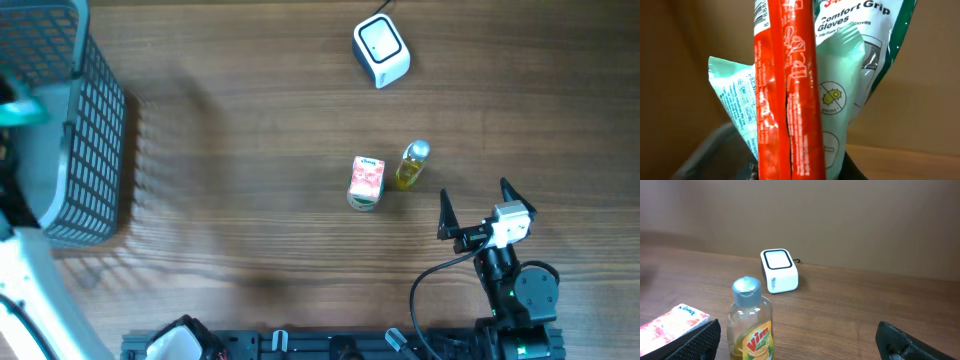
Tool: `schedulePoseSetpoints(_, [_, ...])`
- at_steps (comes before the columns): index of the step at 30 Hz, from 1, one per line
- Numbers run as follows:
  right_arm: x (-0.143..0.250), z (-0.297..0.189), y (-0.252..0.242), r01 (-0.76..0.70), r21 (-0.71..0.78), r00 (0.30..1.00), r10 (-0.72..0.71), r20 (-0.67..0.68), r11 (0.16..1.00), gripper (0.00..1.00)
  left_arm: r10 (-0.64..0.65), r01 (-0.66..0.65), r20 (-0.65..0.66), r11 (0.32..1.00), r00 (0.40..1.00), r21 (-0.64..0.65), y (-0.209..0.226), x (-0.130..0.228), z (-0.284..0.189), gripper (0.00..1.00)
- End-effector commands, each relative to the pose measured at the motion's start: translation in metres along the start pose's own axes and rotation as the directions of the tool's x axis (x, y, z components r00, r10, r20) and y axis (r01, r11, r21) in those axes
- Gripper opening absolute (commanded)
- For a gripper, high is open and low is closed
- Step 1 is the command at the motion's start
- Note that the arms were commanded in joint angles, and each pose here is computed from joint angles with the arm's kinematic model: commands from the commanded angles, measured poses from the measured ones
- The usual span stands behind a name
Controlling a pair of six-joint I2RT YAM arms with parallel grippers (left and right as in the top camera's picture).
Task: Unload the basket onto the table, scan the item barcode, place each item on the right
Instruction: 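Reach the left gripper into the basket and grasp the green glove package, then carry the glove package with the left gripper and lower it onto the table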
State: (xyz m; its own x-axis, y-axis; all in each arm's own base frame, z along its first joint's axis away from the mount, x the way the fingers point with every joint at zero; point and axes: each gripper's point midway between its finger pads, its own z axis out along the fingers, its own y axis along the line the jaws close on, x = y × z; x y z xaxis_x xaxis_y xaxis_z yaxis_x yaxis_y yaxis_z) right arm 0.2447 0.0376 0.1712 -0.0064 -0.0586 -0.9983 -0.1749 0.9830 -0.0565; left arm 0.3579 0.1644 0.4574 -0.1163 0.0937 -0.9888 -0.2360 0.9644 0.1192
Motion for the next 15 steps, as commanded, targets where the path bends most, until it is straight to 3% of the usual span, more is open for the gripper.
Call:
schedulePoseSetpoints(1, [-0.003, -0.001, -0.002, -0.006, 0.014, 1.0, 0.005, 0.015, 1.0, 1.0, -0.067, 0.067, -0.004, 0.981, 0.998, 0.18, -0.074, -0.015, -0.024, 0.19])
schedulePoseSetpoints(6, [-0.003, -0.001, -0.002, -0.005, 0.014, 1.0, 0.005, 0.015, 1.0, 1.0, -0.11, 0.207, -0.326, 0.937, 0.939, 0.28, -0.147, 0.051, -0.042, 0.18])
schedulePoseSetpoints(10, [-0.003, -0.001, -0.002, -0.006, 0.014, 1.0, 0.005, 0.015, 1.0, 1.0, -0.002, 0.273, -0.586, 0.886, 0.811, 0.374, -0.214, 0.125, -0.053, 0.17])
schedulePoseSetpoints(15, [-0.003, -0.001, -0.002, -0.005, 0.014, 1.0, 0.005, 0.015, 1.0, 1.0, 0.129, 0.285, -0.746, 0.871, 0.653, 0.4, -0.271, 0.212, -0.059, 0.16])
